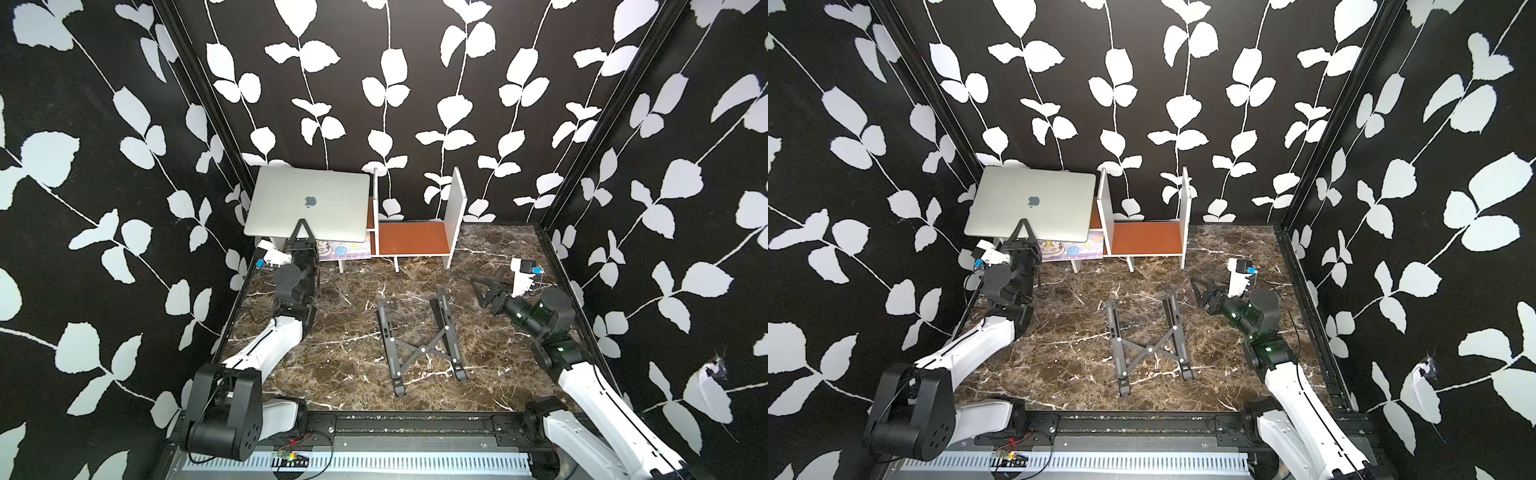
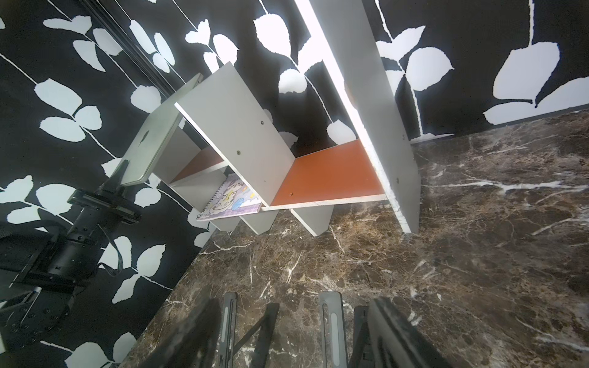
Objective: Close the laptop lid and set it aside
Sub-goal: Place the laptop on the shelf.
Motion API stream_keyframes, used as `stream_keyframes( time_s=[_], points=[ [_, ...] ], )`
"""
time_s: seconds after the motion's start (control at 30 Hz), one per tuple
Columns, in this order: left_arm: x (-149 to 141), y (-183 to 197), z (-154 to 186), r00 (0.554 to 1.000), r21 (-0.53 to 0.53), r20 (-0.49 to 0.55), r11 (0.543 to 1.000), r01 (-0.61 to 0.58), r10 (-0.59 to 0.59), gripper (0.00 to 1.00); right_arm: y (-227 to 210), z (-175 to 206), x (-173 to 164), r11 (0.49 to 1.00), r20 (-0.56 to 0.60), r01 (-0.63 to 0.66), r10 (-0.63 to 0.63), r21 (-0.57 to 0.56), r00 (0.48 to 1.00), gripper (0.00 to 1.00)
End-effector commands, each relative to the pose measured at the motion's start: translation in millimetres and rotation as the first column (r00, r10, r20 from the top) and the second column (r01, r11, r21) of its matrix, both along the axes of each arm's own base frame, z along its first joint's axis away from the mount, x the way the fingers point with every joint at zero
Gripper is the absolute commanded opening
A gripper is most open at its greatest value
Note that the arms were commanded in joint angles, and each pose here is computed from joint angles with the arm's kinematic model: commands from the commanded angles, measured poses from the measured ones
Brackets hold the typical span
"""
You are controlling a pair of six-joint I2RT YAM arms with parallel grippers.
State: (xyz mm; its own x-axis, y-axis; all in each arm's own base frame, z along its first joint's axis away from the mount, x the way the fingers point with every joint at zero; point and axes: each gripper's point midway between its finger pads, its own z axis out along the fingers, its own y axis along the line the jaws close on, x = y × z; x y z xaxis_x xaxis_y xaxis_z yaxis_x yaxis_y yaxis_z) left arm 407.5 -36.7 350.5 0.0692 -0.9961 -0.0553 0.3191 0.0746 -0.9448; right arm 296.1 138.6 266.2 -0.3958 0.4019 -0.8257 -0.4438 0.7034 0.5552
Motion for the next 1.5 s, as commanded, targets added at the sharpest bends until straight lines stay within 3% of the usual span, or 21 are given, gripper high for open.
stream_keyframes(
  time_s=[0.0, 0.27, 0.47, 0.67, 0.97, 1.13, 1.23, 1.47],
  points=[
    [-30.6, 9.2, 88.1, 0.949, -0.090, 0.314, 0.996, 0.017, 0.013, 0.00, 0.8, 8.7, 0.2, 1.000, 0.047, -0.007, 0.007, 0.004, 0.999, 0.75],
    [-8.9, 7.5, 71.9, 0.959, -0.106, 0.283, 0.994, 0.014, 0.016, 0.00, 1.0, 8.6, 0.1, 1.000, 0.048, -0.008, 0.008, 0.004, 0.999, 0.75],
    [-17.4, -6.1, 90.4, 0.952, -0.017, 0.306, 1.000, 0.021, -0.015, 0.00, 1.2, 8.2, 0.6, 1.000, 0.046, -0.009, 0.009, 0.002, 0.999, 0.75],
    [-27.6, -21.2, 89.8, 0.968, 0.061, 0.251, 0.998, -0.022, 0.007, 0.00, 1.9, 9.5, -0.9, 1.000, 0.049, -0.015, 0.015, 0.002, 0.999, 0.75],
    [-5.1, -34.7, 71.3, 0.967, -0.019, 0.254, 1.000, -0.025, 0.029, 0.00, 4.9, 8.0, 1.0, 0.999, 0.057, -0.032, 0.033, -0.015, 0.998, 0.75],
    [14.3, -56.5, 98.6, 0.954, 0.002, 0.294, 0.998, 0.057, -0.055, 0.00, 18.8, -3.9, 2.6, 0.993, 0.027, -0.113, 0.112, 0.028, 0.993, 0.76],
    [15.6, -58.0, 95.4, 0.968, 0.055, 0.248, 0.998, 0.037, -0.050, 0.00, 21.2, -9.0, 6.3, 0.992, -0.006, -0.122, 0.122, 0.044, 0.993, 0.76],
    [24.6, -45.8, 58.9, 0.997, 0.002, 0.073, 1.000, -0.001, 0.001, 0.00, 14.8, 14.5, 6.6, 0.991, 0.017, -0.077, 0.076, 0.107, 0.997, 0.77]
  ],
)
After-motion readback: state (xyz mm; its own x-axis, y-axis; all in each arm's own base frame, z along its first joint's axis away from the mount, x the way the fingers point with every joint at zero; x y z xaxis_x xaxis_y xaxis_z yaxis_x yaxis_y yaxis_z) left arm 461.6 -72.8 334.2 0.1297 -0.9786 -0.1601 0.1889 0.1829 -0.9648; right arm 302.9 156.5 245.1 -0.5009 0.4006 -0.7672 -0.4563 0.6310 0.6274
